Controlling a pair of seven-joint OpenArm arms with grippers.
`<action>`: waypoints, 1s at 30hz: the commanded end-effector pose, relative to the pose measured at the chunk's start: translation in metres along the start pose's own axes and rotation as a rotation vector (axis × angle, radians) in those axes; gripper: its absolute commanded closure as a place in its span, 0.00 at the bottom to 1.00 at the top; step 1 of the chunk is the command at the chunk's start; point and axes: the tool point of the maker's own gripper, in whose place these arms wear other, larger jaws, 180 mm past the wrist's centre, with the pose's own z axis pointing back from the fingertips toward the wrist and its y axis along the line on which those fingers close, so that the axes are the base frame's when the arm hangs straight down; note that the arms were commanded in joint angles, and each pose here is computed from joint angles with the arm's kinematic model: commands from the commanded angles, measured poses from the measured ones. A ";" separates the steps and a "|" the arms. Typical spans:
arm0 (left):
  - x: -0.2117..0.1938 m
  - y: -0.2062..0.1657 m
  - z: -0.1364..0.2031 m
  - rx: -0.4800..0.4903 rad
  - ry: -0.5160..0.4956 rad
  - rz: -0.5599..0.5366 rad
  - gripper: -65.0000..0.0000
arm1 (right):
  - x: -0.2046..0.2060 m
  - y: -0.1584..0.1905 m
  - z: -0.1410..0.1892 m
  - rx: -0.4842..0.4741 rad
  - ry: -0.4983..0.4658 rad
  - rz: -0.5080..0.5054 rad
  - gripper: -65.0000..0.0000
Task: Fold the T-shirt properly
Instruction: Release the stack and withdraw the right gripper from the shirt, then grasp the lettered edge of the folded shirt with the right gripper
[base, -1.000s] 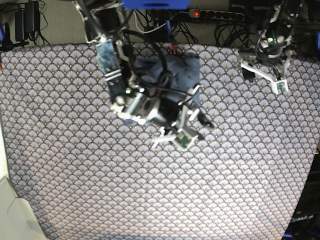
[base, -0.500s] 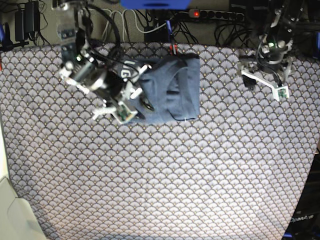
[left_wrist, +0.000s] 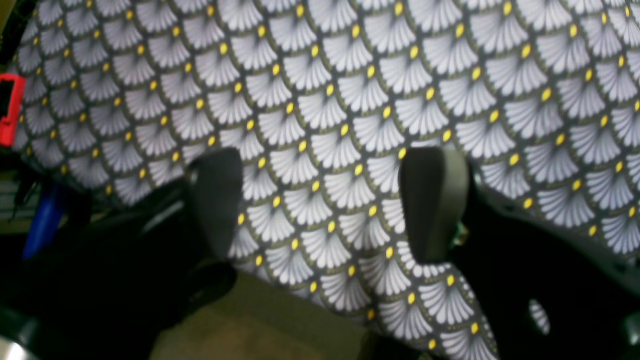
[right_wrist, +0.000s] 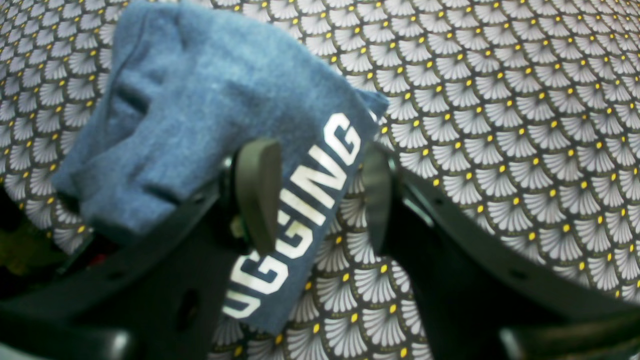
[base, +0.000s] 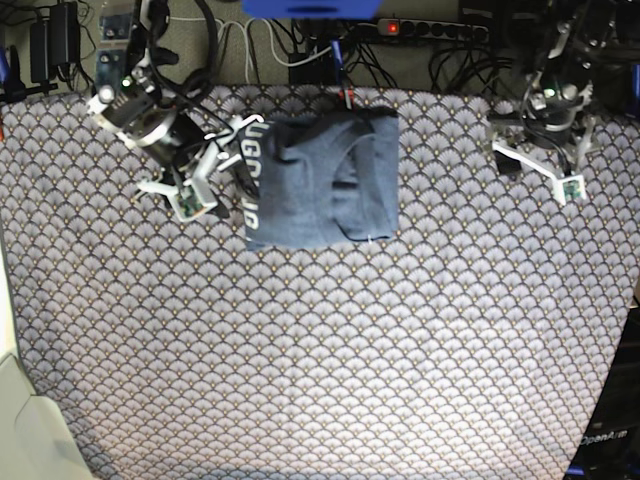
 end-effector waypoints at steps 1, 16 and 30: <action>0.015 0.008 0.002 0.020 -0.053 -0.021 0.25 | 0.013 0.001 0.003 0.007 -0.054 0.004 0.56; 0.015 0.010 0.002 0.024 -0.054 -0.028 0.25 | -0.005 0.036 -0.010 0.077 -0.024 -0.102 0.56; 0.010 0.010 0.004 0.022 -0.041 -0.033 0.25 | -0.024 0.036 -0.048 0.128 -0.055 -0.194 0.56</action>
